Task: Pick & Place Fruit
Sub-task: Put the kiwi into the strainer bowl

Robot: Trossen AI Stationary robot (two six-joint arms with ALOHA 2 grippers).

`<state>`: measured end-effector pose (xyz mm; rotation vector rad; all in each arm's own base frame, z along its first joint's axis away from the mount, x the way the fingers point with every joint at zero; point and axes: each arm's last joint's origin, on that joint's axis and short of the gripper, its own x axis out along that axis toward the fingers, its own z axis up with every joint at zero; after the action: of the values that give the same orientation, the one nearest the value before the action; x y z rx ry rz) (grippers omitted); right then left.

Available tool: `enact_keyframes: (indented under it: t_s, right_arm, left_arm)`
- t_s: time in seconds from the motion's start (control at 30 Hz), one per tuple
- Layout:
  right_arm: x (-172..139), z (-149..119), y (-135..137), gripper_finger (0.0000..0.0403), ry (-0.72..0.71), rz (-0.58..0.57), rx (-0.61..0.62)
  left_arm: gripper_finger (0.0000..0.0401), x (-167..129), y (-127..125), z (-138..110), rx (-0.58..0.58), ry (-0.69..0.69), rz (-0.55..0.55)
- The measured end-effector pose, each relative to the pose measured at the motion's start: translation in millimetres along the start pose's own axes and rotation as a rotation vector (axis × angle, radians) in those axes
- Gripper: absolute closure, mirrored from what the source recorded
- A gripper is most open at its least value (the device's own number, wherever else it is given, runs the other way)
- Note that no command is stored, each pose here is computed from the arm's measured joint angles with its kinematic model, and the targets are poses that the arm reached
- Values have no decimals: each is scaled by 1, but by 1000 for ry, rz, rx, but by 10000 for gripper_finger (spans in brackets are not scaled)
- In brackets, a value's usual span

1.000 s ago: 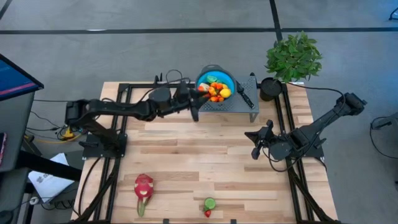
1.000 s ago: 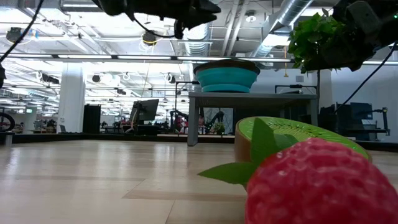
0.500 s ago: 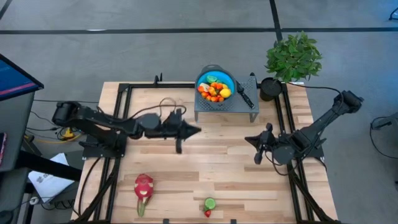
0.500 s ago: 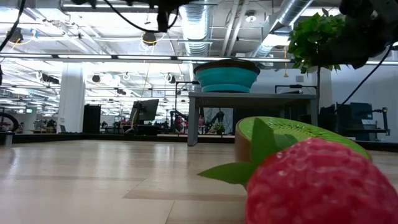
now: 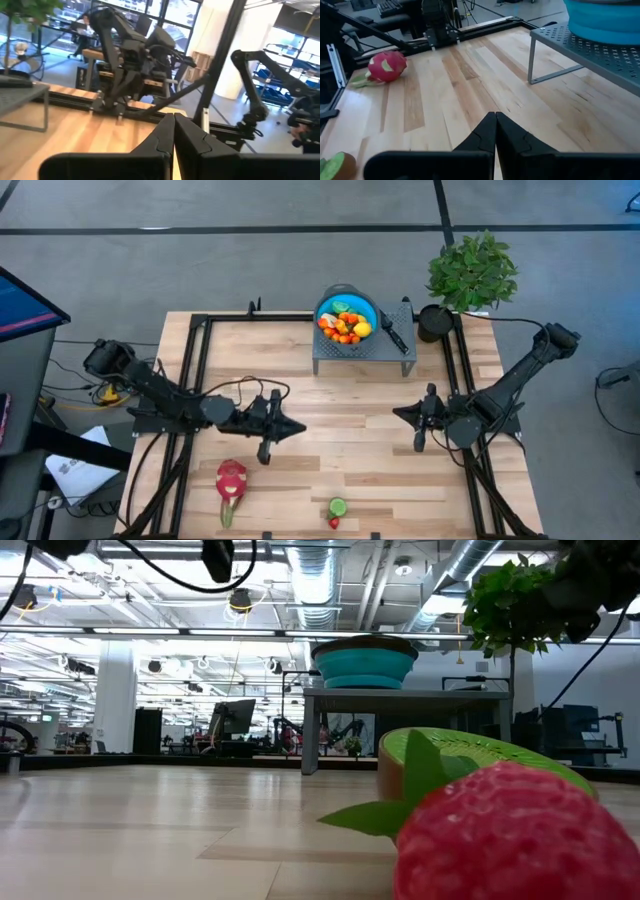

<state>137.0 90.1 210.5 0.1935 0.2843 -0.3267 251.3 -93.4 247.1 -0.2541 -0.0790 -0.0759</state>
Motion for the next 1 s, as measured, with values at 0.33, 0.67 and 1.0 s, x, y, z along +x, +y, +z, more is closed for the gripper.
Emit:
enact_keyframes:
  t_s: [0.33, 0.67, 1.0]
  right_arm:
    - [0, 3, 3, 403, 3, 55, 36]
    - [-1, 12, 12, 403, -37, 171, 29]
    - [8, 25, 32, 403, -20, 247, 56]
  left_arm:
    - [400, -5, -13, -3, -9, 7, -34]
    - [400, -8, 24, -13, -89, -14, 235]
    - [400, -34, 44, -15, -113, -85, 225]
